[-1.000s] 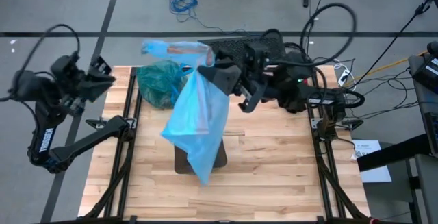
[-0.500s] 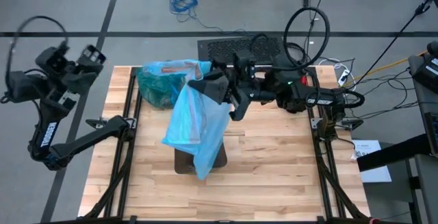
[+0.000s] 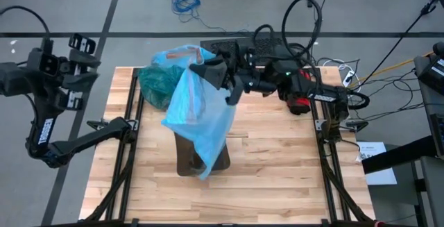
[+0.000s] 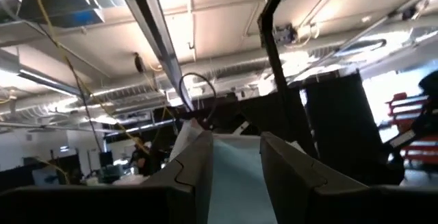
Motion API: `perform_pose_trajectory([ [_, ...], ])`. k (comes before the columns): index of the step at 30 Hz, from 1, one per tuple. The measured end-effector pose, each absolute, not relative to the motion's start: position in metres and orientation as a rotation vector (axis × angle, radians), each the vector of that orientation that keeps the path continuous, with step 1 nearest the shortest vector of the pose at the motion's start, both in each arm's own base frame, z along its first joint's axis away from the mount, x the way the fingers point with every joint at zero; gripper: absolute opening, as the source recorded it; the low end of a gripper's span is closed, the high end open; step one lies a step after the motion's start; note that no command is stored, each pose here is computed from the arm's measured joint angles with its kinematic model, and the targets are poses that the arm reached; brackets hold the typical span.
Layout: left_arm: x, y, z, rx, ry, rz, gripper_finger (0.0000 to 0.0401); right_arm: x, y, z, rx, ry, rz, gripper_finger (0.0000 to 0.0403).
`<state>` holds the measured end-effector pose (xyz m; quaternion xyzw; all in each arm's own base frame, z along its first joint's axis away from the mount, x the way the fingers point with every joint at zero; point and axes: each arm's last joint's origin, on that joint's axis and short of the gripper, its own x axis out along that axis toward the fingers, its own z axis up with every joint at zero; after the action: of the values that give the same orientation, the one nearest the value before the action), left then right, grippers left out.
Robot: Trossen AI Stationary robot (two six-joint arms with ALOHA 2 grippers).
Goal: Place trash/remove bag and relplace
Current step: Insert the new blue trash bag into the trash bin
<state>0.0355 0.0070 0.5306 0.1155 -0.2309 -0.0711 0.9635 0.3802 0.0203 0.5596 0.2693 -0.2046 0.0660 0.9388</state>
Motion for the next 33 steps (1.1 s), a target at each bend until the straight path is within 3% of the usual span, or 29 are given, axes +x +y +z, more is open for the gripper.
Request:
perform_pose_trajectory([
  [14, 0.060, 0.042, 0.527, 0.444, -0.217, 0.133, 0.0118, 0.381, -0.007, 0.560, 0.581, -0.441, 0.064, 0.0000],
  [33, 0.105, 0.075, 0.544, 0.473, -0.153, 0.045, 0.0118, 0.380, -0.036, 0.557, 0.585, -0.430, -0.013, 0.0000],
])
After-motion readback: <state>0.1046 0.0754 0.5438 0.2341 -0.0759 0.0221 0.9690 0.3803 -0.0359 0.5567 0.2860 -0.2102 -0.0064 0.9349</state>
